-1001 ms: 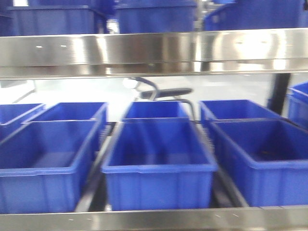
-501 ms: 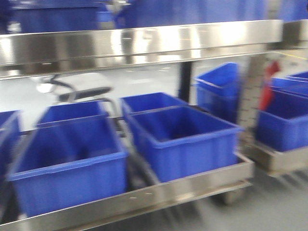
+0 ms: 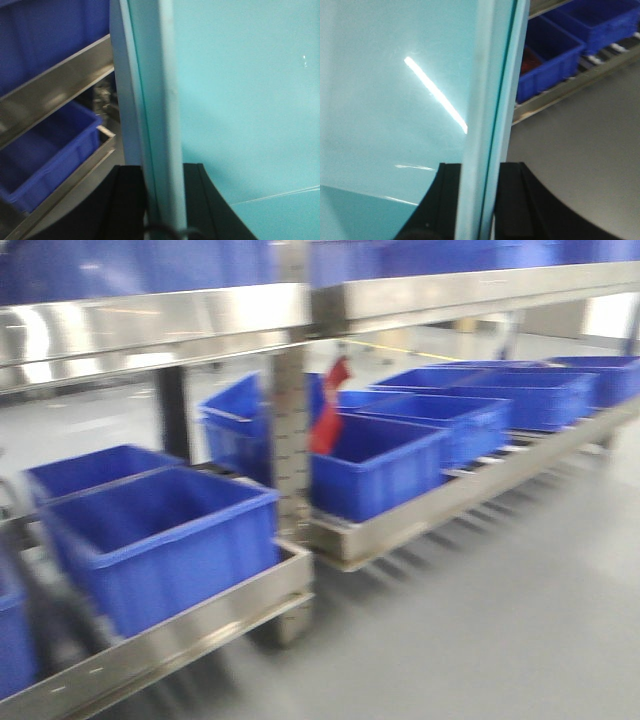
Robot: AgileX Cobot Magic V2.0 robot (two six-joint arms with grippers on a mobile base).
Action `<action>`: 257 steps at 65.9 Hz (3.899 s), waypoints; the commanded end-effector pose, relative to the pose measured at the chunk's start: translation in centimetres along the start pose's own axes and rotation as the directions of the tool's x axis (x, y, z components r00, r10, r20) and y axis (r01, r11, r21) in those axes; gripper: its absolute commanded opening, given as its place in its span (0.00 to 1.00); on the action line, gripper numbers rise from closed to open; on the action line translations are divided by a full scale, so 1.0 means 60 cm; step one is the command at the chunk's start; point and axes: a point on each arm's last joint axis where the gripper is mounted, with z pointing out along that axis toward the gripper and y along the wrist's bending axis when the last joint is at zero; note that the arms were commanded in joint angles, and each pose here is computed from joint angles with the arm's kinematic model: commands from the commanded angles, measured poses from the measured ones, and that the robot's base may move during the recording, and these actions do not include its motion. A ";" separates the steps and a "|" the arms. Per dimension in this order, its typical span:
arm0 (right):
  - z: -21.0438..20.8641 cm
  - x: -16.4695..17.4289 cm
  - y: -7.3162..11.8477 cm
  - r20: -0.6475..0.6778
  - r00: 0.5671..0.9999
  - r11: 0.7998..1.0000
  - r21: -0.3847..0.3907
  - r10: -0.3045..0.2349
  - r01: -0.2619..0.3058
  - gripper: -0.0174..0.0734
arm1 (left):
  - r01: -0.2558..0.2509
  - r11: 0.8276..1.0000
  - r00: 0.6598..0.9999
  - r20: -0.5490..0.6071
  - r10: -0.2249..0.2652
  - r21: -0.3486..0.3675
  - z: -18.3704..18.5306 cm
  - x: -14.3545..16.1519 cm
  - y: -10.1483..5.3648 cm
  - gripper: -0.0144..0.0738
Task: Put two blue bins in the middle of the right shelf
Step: 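Turn and drive the base away carrying the teal bin, then drive the base back toward the blue-bin shelf holding the teal bin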
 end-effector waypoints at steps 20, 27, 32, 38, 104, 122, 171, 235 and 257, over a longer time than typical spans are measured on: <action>-0.019 -0.020 0.016 0.126 0.992 0.997 -0.071 -0.003 0.012 0.01 | 0.010 0.993 0.994 0.103 -0.022 0.115 -0.018 -0.016 -0.023 0.04; -0.019 -0.020 0.016 0.126 0.992 0.997 -0.071 -0.003 0.012 0.01 | 0.010 0.993 0.994 0.103 -0.022 0.115 -0.018 -0.016 -0.023 0.04; -0.019 -0.020 0.016 0.126 0.992 0.997 -0.071 -0.003 0.012 0.01 | 0.010 0.993 0.994 0.103 -0.022 0.115 -0.018 -0.016 -0.023 0.04; -0.019 -0.020 0.016 0.126 0.992 0.997 -0.071 -0.003 0.012 0.01 | 0.010 0.993 0.994 0.103 -0.022 0.115 -0.018 -0.016 -0.023 0.04; -0.019 -0.020 0.016 0.126 0.992 0.997 -0.071 -0.003 0.012 0.01 | 0.010 0.993 0.994 0.103 -0.022 0.115 -0.018 -0.016 -0.023 0.04; -0.019 -0.020 0.016 0.126 0.992 0.997 -0.071 -0.003 0.012 0.01 | 0.010 0.994 0.994 0.103 -0.022 0.113 -0.018 -0.016 -0.023 0.04; -0.019 -0.020 0.016 0.126 0.992 0.997 -0.071 -0.003 0.012 0.01 | 0.009 0.994 0.994 0.104 -0.020 0.111 -0.018 -0.017 -0.023 0.04; -0.019 -0.020 0.016 0.126 0.992 0.997 -0.071 -0.003 0.012 0.01 | 0.009 0.994 0.994 0.104 -0.020 0.111 -0.018 -0.017 -0.023 0.04; -0.019 -0.020 0.016 0.126 0.992 0.997 -0.071 -0.003 0.012 0.01 | 0.009 0.994 0.994 0.104 -0.020 0.111 -0.018 -0.017 -0.023 0.04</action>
